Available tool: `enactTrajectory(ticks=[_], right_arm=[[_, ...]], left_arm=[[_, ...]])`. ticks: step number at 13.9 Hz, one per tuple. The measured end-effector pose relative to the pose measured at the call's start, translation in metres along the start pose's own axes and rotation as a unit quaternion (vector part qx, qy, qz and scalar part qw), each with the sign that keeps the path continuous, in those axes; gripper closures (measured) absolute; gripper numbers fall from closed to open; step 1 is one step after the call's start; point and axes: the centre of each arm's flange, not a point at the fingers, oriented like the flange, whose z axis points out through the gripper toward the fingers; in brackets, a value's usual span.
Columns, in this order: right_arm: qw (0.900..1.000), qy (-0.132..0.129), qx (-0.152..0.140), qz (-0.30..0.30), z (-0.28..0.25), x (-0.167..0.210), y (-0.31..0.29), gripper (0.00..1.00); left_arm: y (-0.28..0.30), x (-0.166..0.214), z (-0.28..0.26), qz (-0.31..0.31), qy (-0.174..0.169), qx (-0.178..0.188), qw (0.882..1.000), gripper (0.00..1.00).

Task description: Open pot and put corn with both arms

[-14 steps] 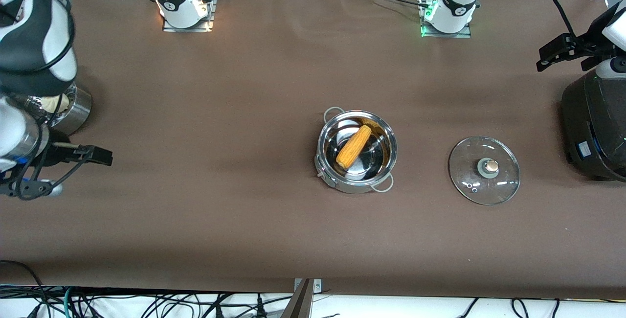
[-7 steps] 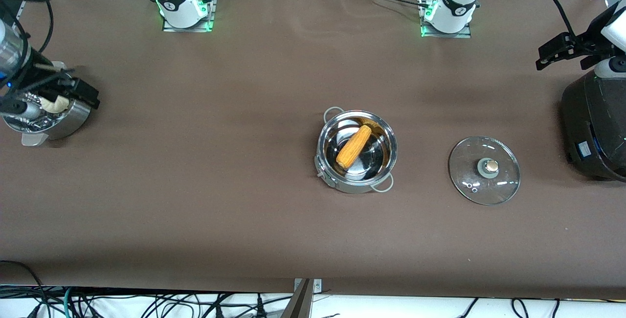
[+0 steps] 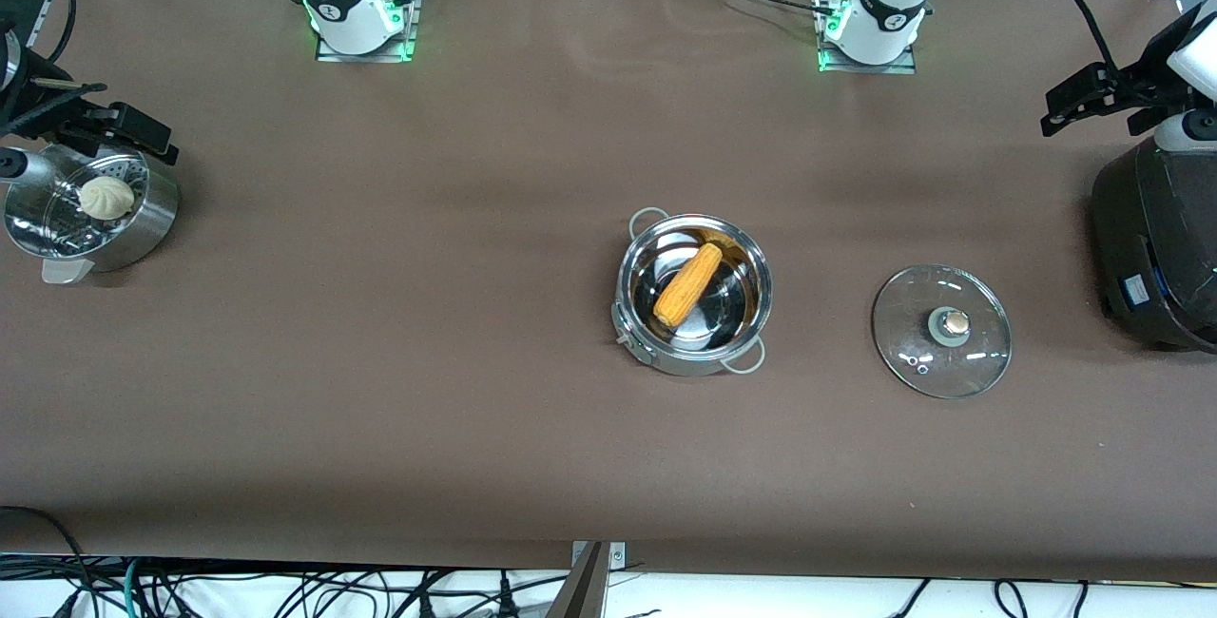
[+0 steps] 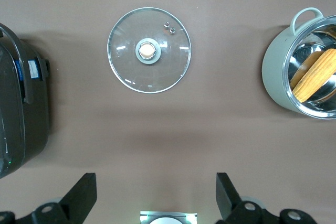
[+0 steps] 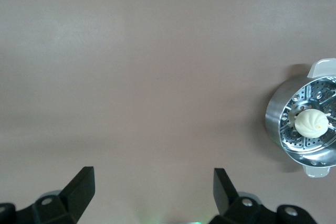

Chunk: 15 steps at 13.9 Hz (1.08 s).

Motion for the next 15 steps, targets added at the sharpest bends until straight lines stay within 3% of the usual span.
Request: enactTrajectory(ticks=[5, 15], right_arm=[[1.0, -0.015, -0.001, -0.021, 0.009, 0.005, 0.0, 0.0], [1.0, -0.007, -0.005, -0.021, 0.006, 0.027, 0.004, 0.0]], left_arm=[[0.0, 0.0, 0.0, 0.0, 0.0, 0.0, 1.0, 0.0], [0.002, 0.0, 0.0, 0.001, 0.0, 0.0, 1.0, 0.0]])
